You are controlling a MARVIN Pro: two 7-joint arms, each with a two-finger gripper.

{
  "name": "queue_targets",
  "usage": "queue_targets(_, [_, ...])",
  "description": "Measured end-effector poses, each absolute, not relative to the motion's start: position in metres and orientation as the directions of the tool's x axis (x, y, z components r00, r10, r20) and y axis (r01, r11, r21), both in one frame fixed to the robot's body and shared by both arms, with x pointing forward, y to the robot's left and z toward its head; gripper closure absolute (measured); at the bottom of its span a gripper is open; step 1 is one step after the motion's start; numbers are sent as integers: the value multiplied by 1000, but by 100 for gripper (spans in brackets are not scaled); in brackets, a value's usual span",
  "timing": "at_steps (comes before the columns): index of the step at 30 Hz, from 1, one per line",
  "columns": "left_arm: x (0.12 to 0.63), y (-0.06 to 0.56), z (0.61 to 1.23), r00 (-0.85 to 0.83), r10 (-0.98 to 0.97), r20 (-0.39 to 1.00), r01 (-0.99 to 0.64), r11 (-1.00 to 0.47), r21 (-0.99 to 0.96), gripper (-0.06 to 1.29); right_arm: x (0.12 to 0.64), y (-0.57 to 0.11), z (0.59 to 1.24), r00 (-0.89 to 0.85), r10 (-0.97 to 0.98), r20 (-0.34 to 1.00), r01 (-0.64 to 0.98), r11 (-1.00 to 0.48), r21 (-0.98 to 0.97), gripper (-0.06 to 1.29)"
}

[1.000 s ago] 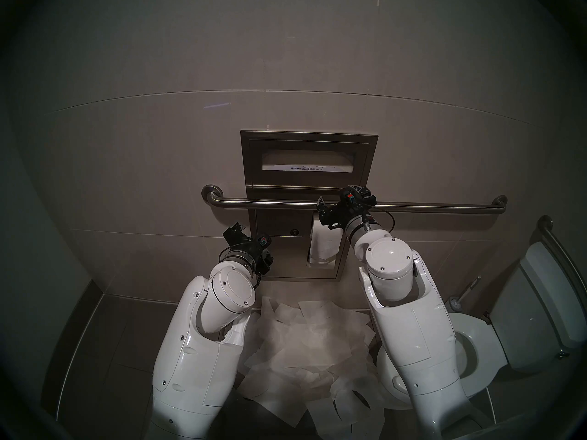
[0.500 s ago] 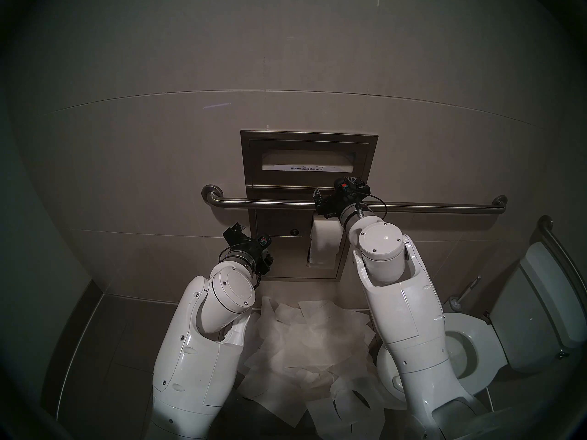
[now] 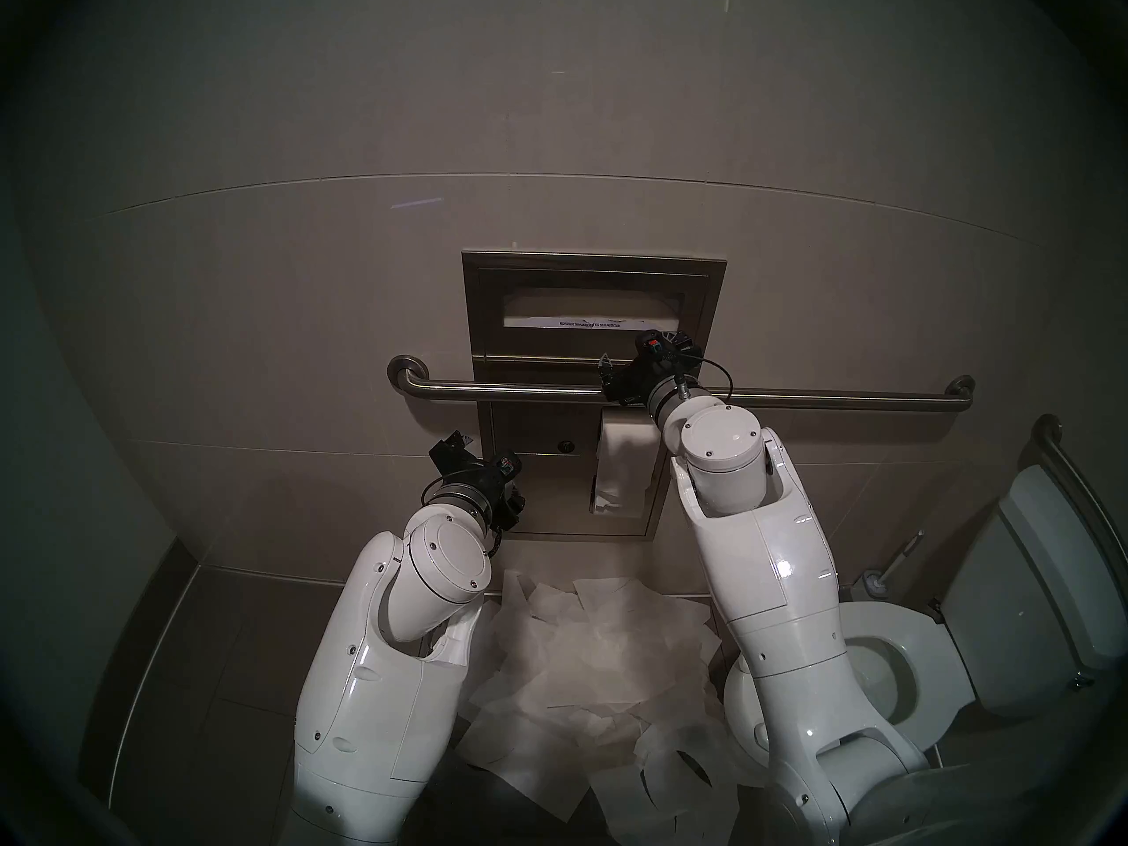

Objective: Take out a toilet seat cover

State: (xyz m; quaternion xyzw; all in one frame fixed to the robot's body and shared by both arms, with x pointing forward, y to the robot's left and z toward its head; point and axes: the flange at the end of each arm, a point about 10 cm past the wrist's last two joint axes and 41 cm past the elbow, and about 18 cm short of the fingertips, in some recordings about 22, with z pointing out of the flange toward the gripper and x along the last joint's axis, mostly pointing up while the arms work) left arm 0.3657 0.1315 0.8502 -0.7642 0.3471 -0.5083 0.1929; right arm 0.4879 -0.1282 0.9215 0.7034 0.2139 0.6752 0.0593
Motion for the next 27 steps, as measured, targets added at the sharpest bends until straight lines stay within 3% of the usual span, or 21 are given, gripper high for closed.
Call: queue_targets(27, [366,131,834,267,-733,625,-361,-678,-641,-3,538,-134,930,37,381,924,256,-897,360,-1])
